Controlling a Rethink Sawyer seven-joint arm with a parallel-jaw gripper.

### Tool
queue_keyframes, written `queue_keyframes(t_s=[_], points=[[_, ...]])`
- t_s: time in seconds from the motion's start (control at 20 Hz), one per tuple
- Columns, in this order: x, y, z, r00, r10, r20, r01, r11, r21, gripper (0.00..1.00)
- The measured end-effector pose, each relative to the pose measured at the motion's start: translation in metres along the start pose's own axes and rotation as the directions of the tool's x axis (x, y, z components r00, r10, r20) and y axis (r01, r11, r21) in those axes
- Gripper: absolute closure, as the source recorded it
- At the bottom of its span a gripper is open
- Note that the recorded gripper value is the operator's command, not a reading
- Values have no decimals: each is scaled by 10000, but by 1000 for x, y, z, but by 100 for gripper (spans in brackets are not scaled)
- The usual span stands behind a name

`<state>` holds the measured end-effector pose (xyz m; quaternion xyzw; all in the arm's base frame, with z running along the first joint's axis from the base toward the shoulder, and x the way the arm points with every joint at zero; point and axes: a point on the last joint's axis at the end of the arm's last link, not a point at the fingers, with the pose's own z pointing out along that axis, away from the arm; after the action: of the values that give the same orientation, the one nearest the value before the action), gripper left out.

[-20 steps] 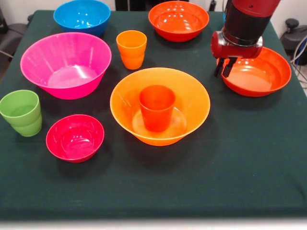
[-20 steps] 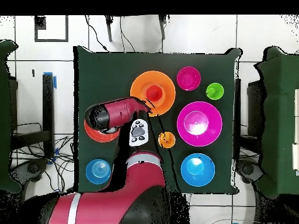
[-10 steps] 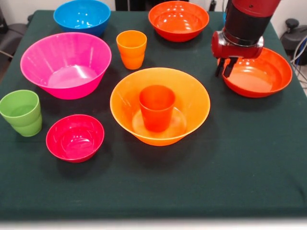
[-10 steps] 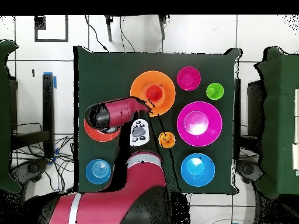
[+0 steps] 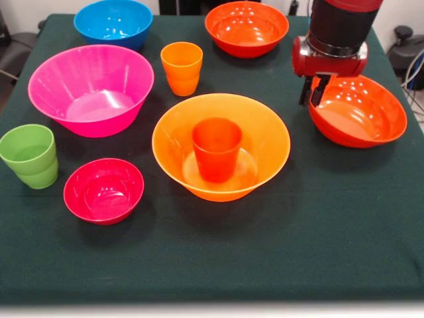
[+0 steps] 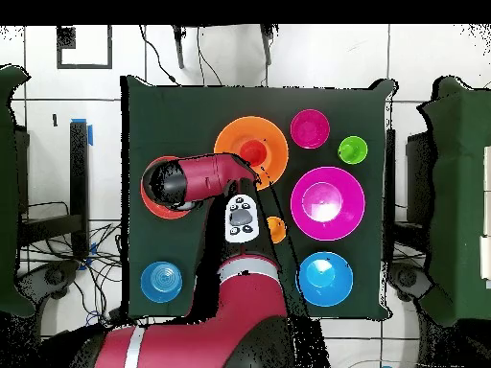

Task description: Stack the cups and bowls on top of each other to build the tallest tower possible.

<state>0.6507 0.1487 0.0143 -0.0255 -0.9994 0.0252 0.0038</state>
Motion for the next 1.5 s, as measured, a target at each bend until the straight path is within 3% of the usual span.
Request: queue_keyframes(t_s=[0.4, 0.7, 1.5], points=[[-21, -15, -31, 9979, 461, 465, -453, 9988, -168, 100], [-29, -22, -43, 9957, 686, 624, -671, 9974, -257, 100], [-30, -27, -47, 9953, 766, 588, -753, 9968, -255, 100]])
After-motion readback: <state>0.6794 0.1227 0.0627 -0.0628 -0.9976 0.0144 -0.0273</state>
